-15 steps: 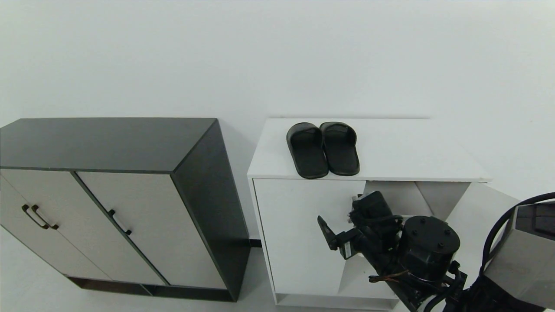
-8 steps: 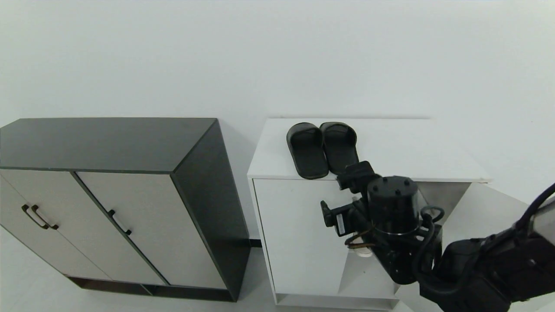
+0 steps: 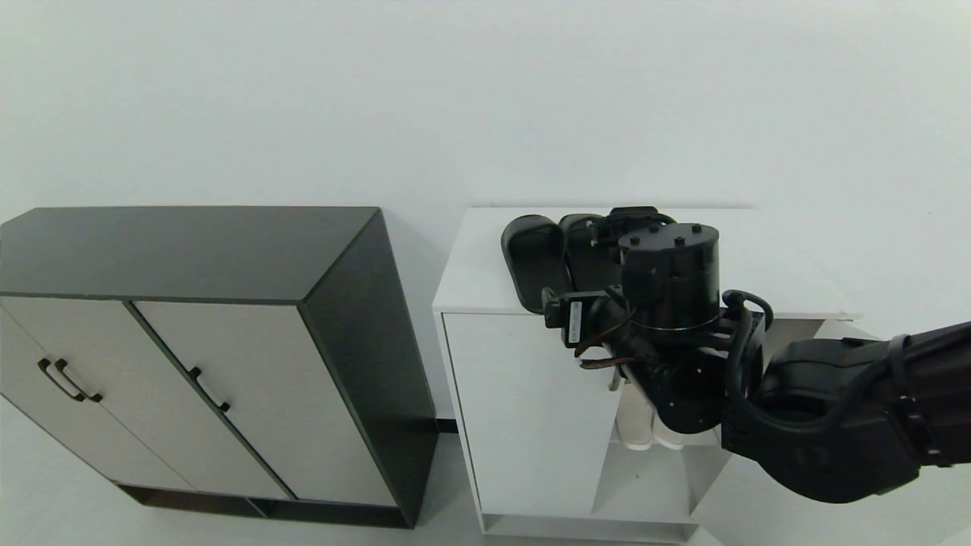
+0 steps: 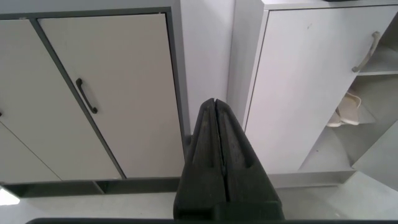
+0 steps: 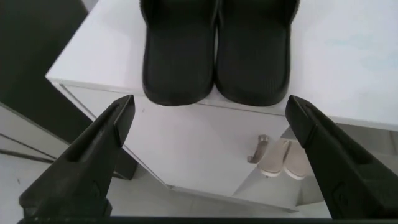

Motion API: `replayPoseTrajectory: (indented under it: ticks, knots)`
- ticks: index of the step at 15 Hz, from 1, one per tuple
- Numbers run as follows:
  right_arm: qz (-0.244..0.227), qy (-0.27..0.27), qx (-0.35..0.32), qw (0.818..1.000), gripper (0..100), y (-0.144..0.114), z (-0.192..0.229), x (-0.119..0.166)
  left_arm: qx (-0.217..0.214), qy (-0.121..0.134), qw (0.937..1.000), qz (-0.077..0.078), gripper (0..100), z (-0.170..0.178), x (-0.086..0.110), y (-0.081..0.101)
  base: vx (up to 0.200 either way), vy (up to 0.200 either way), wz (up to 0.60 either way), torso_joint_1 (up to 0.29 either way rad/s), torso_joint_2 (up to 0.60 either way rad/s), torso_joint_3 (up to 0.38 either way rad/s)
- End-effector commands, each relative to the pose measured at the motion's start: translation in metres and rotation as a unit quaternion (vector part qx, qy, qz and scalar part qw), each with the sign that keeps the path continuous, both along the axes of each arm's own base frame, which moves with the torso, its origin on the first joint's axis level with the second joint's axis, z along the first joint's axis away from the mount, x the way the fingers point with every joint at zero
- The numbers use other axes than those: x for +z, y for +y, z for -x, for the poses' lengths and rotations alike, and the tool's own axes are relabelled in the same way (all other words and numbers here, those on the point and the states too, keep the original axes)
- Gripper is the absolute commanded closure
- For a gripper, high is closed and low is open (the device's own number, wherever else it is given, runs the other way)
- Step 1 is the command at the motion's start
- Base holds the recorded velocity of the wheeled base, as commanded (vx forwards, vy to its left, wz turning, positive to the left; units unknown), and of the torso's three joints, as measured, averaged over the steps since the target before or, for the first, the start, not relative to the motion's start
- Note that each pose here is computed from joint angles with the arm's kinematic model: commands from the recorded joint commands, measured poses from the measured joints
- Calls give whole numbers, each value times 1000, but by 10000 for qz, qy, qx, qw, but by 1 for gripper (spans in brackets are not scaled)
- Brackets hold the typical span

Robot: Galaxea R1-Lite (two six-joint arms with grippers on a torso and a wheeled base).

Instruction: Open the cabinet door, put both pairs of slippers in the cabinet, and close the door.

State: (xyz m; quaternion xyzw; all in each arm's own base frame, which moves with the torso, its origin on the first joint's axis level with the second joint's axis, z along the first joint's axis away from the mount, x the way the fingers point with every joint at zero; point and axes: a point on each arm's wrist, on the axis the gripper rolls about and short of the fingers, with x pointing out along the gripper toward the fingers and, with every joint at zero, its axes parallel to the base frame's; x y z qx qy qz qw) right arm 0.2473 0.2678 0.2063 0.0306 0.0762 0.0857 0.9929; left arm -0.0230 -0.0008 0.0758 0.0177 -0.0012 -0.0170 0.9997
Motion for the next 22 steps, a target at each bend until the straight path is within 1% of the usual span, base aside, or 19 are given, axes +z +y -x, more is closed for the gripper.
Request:
replayPoseTrajectory:
  ticks: [1, 10, 15, 19, 22]
  knots:
    - [70, 58, 35, 10000, 0, 0, 0, -6, 1, 9, 10000, 0, 100, 0, 0, 0, 0, 0, 0, 0, 0, 0]
    - [204, 168, 37, 9996, 0, 0, -1, -16, 1, 9, 10000, 0, 100, 0, 0, 0, 200, 0, 0, 2, 2, 3]
    - [227, 280, 191, 9992, 0, 2, -14, -29, 1, 9, 10000, 0, 100, 0, 0, 0, 0, 0, 0, 0, 0, 0]
    - [357, 245, 50, 9991, 0, 9, -42, -38, 1, 9, 10000, 0, 100, 0, 0, 0, 0, 0, 0, 0, 0, 0]
    - [331, 143, 16, 9993, 0, 17, -61, -40, 1, 9, 10000, 0, 100, 0, 0, 0, 0, 0, 0, 0, 0, 0]
